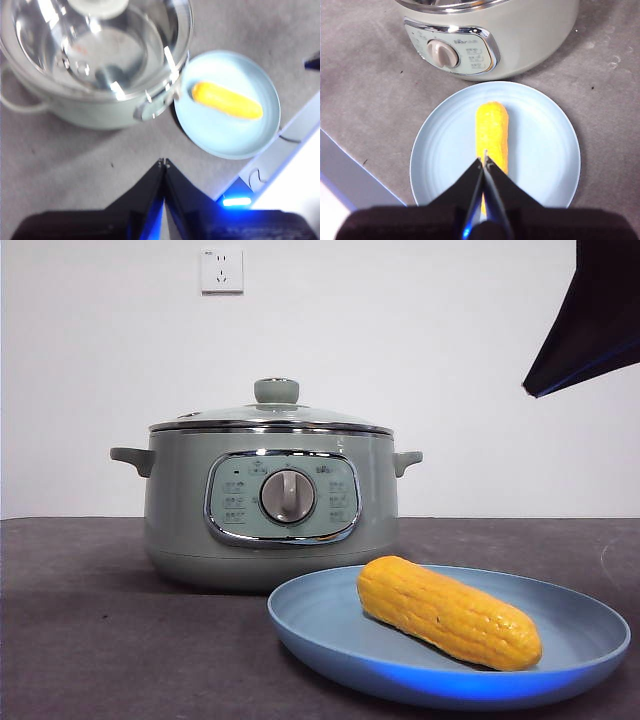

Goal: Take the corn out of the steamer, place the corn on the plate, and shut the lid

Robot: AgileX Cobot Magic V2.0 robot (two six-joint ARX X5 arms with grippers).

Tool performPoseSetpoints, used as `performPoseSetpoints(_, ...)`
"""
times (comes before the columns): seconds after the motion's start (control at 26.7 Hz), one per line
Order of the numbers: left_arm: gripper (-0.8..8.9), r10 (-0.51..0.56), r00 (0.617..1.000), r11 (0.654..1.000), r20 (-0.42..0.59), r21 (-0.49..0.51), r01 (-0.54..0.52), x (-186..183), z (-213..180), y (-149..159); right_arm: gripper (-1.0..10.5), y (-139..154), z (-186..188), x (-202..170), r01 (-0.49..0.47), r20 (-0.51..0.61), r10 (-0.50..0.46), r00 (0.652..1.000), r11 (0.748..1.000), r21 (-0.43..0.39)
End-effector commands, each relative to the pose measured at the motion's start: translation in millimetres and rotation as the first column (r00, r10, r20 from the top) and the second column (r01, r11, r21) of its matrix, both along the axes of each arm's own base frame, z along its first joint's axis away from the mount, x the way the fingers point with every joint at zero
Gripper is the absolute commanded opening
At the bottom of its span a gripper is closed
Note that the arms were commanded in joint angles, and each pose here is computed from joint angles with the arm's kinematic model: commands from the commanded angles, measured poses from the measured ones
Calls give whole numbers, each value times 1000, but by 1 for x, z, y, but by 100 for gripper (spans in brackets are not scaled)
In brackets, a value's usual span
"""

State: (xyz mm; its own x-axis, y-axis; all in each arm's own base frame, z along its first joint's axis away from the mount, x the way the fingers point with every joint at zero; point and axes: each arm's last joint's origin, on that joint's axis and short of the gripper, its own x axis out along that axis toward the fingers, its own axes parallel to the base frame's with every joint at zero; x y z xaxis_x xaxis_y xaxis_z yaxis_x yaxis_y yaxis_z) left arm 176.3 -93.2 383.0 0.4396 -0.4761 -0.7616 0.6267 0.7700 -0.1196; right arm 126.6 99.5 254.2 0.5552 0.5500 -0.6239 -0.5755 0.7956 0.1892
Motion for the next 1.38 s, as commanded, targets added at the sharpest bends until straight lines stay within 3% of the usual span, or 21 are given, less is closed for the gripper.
performPoseSetpoints(0.04, -3, -2, 1000, 1000, 22, -7, 2, 2, 1, -1, 1, 0, -2, 0, -3, 0, 3, 1000, 1000, -5)
performPoseSetpoints(0.22, -3, -19, 997, 1000, 70, -14, 20, 4, 4, -3, 1, 0, -2, 0, -2, 1, 2, 1000, 1000, -5)
performPoseSetpoints(0.3, -3, -11, 983, 1000, 181, -15, 14, 6, 12, -1, 1, 0, -2, 0, -3, 0, 3, 1000, 1000, -5)
performPoseSetpoints(0.41, -3, -13, 912, 997, 410, -69, 45, 10, 33, 4, 1, 0, -2, 0, -3, 0, 3, 1000, 1000, -5)
performPoseSetpoints(0.49, -3, 2, 843, 992, 539, -107, 66, 7, 49, 12, 1, 0, -2, 0, -3, 0, 3, 1000, 1000, -5)
performPoseSetpoints(0.6, -3, 42, 765, 985, 643, -156, 78, -5, 67, 25, 1, 0, -2, 0, -3, 2, 3, 1000, 1000, -4)
performPoseSetpoints(0.97, -4, 177, 602, 984, 779, -129, -123, -60, 71, 74, 1, 0, -2, 0, -3, 2, 3, 1000, 1000, -4)
performPoseSetpoints(1.27, -4, 240, 506, 965, 829, -148, -215, -76, -8, 86, 1, 0, -2, 0, -3, 2, 3, 1000, 1000, -4)
performPoseSetpoints(1.38, -3, 244, 505, 963, 828, -148, -223, -76, -44, 87, 1, 0, -2, 0, -3, 2, 3, 1000, 1000, -4)
